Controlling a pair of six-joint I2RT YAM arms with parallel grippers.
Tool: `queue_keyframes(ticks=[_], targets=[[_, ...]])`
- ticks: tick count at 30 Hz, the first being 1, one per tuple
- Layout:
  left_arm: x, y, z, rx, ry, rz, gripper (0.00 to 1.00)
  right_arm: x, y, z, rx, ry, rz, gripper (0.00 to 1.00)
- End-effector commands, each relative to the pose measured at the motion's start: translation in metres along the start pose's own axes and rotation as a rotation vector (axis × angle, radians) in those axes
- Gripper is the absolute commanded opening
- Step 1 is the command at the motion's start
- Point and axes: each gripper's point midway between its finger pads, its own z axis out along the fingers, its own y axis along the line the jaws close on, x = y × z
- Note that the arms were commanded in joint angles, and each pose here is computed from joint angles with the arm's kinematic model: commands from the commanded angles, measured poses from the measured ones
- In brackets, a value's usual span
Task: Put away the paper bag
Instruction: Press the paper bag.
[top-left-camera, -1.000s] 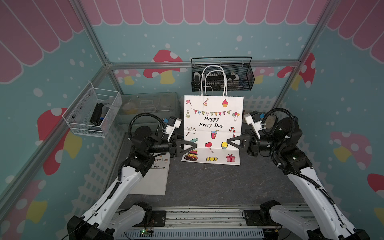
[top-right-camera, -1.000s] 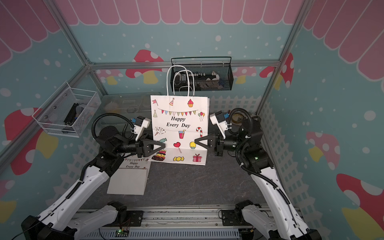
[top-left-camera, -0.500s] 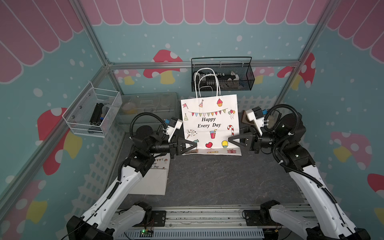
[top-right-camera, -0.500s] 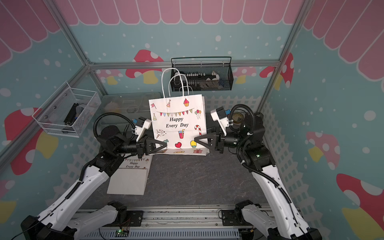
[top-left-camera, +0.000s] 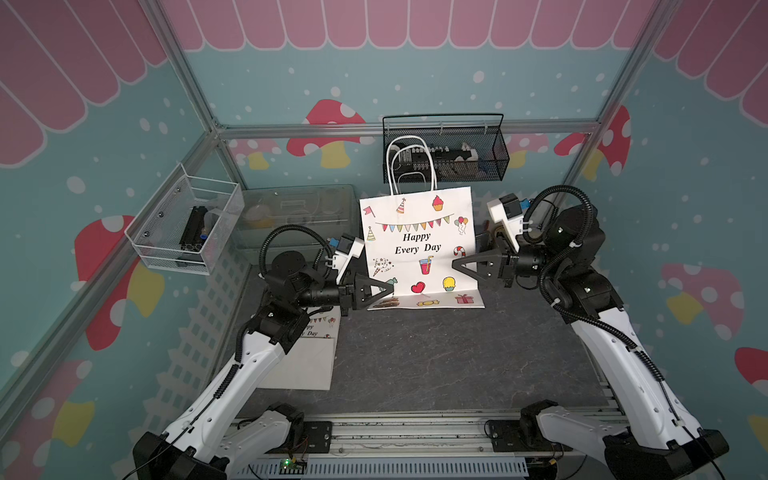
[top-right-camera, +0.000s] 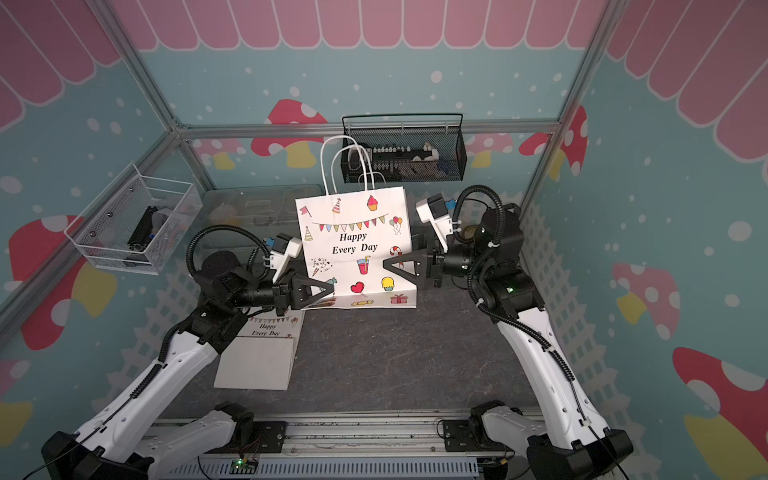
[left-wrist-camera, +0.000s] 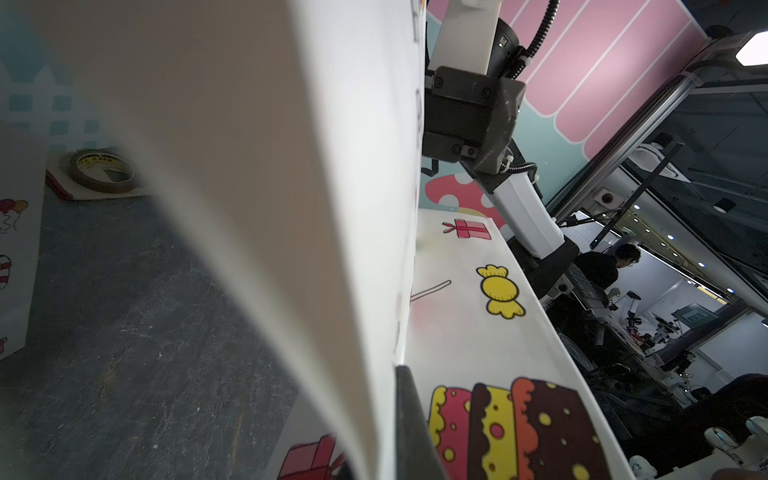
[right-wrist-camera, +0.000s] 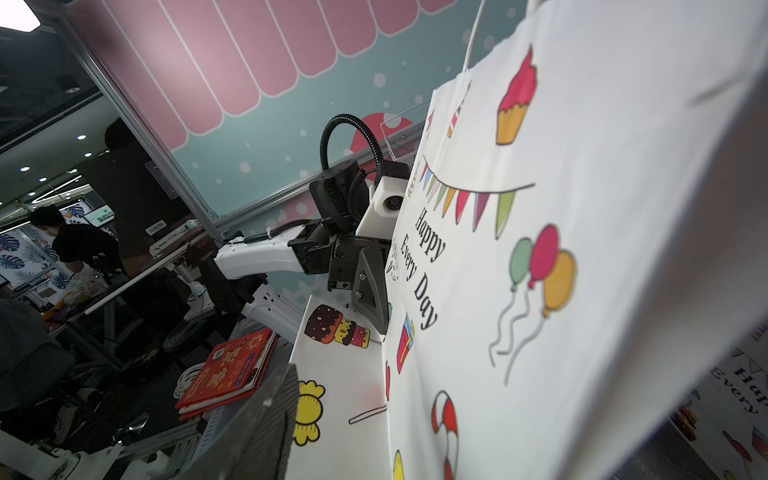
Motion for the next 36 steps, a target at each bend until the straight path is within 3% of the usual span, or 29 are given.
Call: queue_keyframes(ticks=[1,6,9,15,21,26,30,36], targets=[[-0.013,-0.007,-0.003,-0.006,-0.037,0.038,0.00,0.003,0.003,-0.001,-0.013,0.003,-0.027,0.63],[-0.013,-0.008,-0.003,0.003,-0.034,0.038,0.00,0.012,0.001,-0.001,-0.014,0.016,-0.003,0.49],[-0.013,-0.010,-0.003,0.012,-0.035,0.039,0.00,0.013,0.000,0.000,-0.014,0.022,-0.001,0.47],[-0.014,-0.018,-0.005,0.027,-0.037,0.061,0.00,0.023,-0.022,-0.002,0.098,0.063,0.004,0.84],[-0.014,-0.020,-0.006,0.028,-0.037,0.069,0.00,0.022,-0.017,-0.006,0.123,0.052,0.001,0.97],[-0.012,-0.025,-0.007,0.041,-0.030,0.083,0.00,0.022,0.000,-0.002,-0.019,0.063,0.044,0.98],[-0.007,-0.026,-0.006,0.055,-0.011,0.080,0.00,0.008,0.008,0.003,-0.124,0.047,0.077,0.89],[-0.005,-0.025,-0.005,0.051,-0.004,0.077,0.00,0.000,0.007,0.007,-0.126,0.054,0.086,0.57]])
